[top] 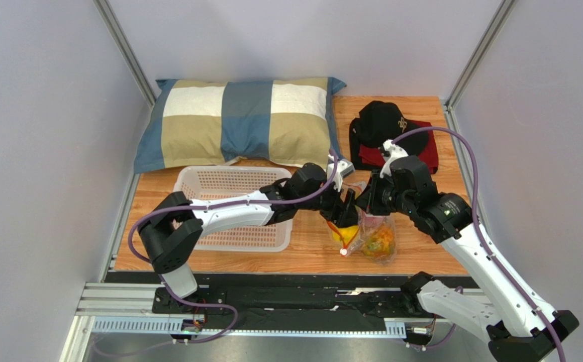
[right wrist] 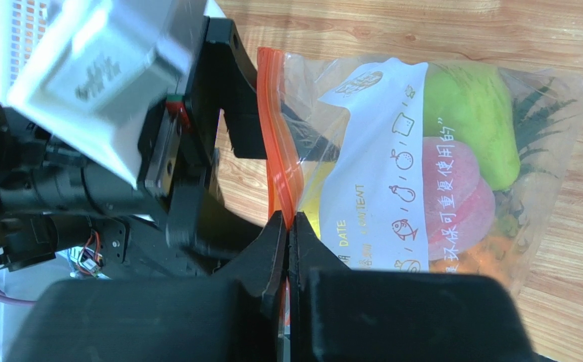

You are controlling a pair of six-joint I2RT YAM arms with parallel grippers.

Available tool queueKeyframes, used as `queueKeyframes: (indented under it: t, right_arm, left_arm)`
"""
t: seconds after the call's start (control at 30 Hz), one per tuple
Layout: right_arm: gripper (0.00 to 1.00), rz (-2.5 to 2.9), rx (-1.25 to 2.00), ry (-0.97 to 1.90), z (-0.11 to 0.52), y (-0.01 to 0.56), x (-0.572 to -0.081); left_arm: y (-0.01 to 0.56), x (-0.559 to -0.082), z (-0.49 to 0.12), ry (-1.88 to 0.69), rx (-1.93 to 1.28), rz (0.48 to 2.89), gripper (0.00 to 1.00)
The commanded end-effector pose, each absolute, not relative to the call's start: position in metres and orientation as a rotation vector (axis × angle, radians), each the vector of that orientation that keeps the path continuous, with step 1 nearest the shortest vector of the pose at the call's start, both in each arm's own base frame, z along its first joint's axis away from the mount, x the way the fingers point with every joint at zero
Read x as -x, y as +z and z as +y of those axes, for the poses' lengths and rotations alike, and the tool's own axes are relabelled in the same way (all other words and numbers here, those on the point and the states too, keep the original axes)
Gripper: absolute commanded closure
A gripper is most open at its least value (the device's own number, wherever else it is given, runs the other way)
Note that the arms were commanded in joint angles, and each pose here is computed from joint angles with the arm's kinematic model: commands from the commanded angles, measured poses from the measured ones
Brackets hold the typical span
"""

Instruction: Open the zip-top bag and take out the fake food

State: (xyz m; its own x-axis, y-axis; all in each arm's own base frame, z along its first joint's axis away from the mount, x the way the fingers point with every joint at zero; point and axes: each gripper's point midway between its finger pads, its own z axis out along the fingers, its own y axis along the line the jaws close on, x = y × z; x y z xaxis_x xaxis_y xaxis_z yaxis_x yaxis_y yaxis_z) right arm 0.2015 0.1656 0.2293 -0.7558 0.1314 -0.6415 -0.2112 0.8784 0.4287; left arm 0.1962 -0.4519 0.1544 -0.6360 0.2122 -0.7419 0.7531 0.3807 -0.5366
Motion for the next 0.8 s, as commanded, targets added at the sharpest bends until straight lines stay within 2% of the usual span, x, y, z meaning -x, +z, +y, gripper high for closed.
queueKeyframes:
  t: [0.0,0.13,0.4,0.77]
  right_arm:
    - [1.00,2.284,0.098,0.684,0.172,0.248,-0.204]
    - [1.00,2.292,0.096,0.668,0.171,0.244,-0.204]
    - [1.00,2.308,0.087,0.709,0.178,0.231,-0.205]
    - [1.00,2.377,0.019,0.706,0.175,0.189,-0.196]
  left_arm:
    - [0.124,-0.191,-0.429,-1.021,-0.966,2.178,0.18]
    - [0.111,-0.194,-0.427,-0.954,-1.000,2.233,0.17]
    - [0.079,-0.181,-0.420,-0.935,-1.081,2.313,0.06]
    - [0.040,-0.203,-0.443,-0.933,-0.950,2.310,0.07]
